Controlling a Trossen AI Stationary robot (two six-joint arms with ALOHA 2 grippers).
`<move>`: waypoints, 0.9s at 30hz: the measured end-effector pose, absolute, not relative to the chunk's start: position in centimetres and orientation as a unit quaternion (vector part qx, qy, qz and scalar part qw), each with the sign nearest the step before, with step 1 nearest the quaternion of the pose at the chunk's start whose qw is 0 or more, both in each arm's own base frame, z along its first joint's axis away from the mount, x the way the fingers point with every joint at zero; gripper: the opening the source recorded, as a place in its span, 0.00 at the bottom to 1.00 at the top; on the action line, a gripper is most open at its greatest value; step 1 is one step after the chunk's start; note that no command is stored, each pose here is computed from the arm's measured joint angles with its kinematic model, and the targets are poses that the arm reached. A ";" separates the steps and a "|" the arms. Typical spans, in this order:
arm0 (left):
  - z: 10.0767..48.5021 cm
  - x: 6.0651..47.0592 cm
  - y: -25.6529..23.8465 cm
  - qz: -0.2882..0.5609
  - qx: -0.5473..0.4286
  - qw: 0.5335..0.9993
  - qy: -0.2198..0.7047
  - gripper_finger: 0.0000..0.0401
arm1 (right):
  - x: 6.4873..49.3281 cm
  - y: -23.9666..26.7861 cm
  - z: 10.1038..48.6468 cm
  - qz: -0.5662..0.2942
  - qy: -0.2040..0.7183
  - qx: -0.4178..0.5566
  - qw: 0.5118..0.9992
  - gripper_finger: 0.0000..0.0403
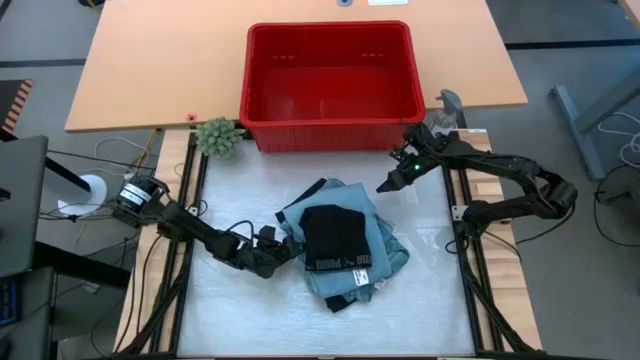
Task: Fold Laundry from Bin
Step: Put the laundry clothes into the red bin
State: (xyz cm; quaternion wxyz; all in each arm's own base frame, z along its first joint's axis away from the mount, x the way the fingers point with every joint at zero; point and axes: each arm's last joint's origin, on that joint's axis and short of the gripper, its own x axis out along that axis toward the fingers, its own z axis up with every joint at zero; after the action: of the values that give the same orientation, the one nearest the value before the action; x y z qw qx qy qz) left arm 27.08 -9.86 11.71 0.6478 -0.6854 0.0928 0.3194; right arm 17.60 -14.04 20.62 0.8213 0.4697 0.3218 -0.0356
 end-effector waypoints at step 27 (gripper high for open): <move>11.5 28.3 -5.1 0.366 -0.665 0.646 0.084 0.90 | 19.4 -10.5 10.3 -0.034 0.324 0.533 0.781 0.99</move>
State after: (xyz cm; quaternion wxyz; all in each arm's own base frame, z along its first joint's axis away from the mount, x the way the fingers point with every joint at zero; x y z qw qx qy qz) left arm 28.29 -5.14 11.48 0.6458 -0.6648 0.0837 0.3660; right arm 19.35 -10.45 10.30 0.7807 0.5330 0.3243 -0.0341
